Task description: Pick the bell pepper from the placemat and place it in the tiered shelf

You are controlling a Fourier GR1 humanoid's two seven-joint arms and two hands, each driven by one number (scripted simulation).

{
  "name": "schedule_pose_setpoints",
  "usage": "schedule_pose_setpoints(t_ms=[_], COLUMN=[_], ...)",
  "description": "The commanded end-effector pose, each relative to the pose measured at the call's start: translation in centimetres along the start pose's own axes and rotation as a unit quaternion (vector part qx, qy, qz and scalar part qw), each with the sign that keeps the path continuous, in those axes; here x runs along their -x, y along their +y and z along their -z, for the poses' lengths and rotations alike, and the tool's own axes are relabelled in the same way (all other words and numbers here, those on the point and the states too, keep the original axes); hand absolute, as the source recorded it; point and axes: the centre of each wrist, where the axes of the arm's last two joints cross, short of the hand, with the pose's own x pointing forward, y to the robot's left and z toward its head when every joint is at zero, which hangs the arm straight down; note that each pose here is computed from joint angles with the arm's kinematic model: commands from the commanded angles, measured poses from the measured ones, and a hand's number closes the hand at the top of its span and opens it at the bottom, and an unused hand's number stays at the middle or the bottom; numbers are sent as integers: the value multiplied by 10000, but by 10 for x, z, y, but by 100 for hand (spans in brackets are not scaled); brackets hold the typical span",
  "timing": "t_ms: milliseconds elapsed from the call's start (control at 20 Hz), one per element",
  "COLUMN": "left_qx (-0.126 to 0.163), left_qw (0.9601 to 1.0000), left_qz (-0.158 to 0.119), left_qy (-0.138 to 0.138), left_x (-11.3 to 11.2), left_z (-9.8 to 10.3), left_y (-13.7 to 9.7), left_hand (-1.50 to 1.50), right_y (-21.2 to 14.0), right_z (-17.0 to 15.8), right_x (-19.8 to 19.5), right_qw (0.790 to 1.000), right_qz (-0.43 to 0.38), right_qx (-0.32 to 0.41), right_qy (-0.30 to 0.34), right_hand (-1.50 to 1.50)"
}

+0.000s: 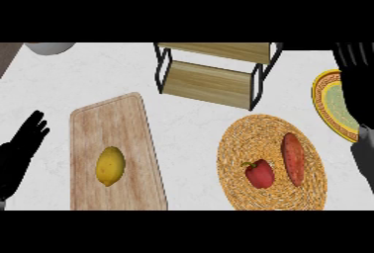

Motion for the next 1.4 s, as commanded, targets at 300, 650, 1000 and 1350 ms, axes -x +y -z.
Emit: schedule_pose_setpoints(t_ms=[300, 650, 1000, 1350], left_qx=[-390, -472, -545, -350], left_qw=[9916, 9888, 9907, 9906], left_qz=[-503, -470, -417, -509], left_qy=[-1127, -1335, -1172, -1219], left_x=[-33, -58, -44, -48], left_z=[17, 29, 17, 17], left_y=[-58, -77, -73, -87], left_hand=[0, 0, 0, 0], right_y=[60, 45, 17, 56], right_z=[-19, -32, -9, -18], right_x=[11, 19, -50, -109], right_qw=[9672, 9110, 8341, 7602], right_qz=[-1267, 1301, -862, -3279], right_qx=[-2157, -3852, -5433, -5601], right_qy=[449, 696, 413, -306], right_hand=[150, -150, -150, -150])
